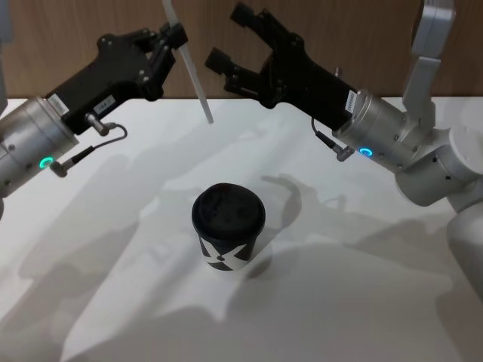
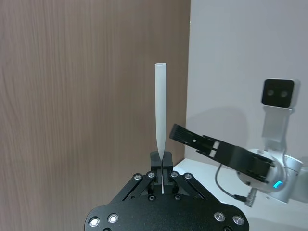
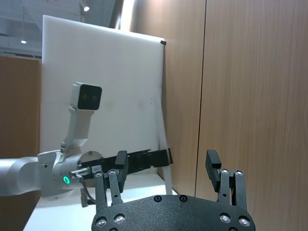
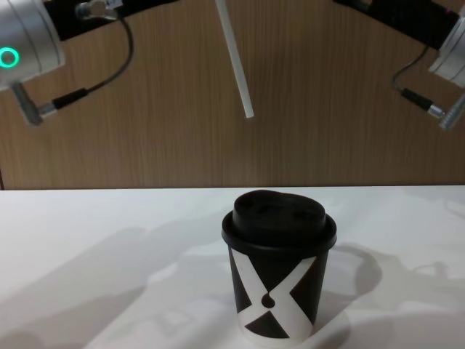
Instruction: Pick up the straw with one hand, pass it to the other hand, and insert it into the cup.
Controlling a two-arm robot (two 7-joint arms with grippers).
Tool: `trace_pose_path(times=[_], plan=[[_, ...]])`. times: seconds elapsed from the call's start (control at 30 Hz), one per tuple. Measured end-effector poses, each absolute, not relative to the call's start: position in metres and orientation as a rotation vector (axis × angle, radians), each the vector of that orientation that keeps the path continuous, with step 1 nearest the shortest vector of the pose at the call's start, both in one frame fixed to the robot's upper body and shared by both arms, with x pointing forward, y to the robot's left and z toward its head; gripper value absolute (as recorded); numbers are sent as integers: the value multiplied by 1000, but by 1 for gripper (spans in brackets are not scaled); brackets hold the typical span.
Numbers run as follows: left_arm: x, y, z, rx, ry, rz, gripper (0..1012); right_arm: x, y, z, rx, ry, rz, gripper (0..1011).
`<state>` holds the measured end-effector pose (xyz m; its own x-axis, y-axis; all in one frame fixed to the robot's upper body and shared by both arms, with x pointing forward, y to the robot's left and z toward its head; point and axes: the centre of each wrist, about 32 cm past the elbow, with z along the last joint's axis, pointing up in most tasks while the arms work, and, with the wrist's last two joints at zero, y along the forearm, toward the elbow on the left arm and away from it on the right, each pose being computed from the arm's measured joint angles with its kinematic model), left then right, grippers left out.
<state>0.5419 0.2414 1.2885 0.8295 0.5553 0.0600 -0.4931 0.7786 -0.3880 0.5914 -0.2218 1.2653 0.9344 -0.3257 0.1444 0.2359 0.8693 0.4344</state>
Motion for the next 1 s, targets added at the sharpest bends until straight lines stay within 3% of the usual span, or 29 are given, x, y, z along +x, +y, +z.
trace_pose_path(times=[0.37, 1.0], plan=[[517, 249, 1287, -361, -182, 568, 19, 591, -222, 1265, 425, -218, -296, 1001], [510, 257, 1288, -354, -148, 559, 19, 588, -234, 1264, 394, -237, -345, 1001]])
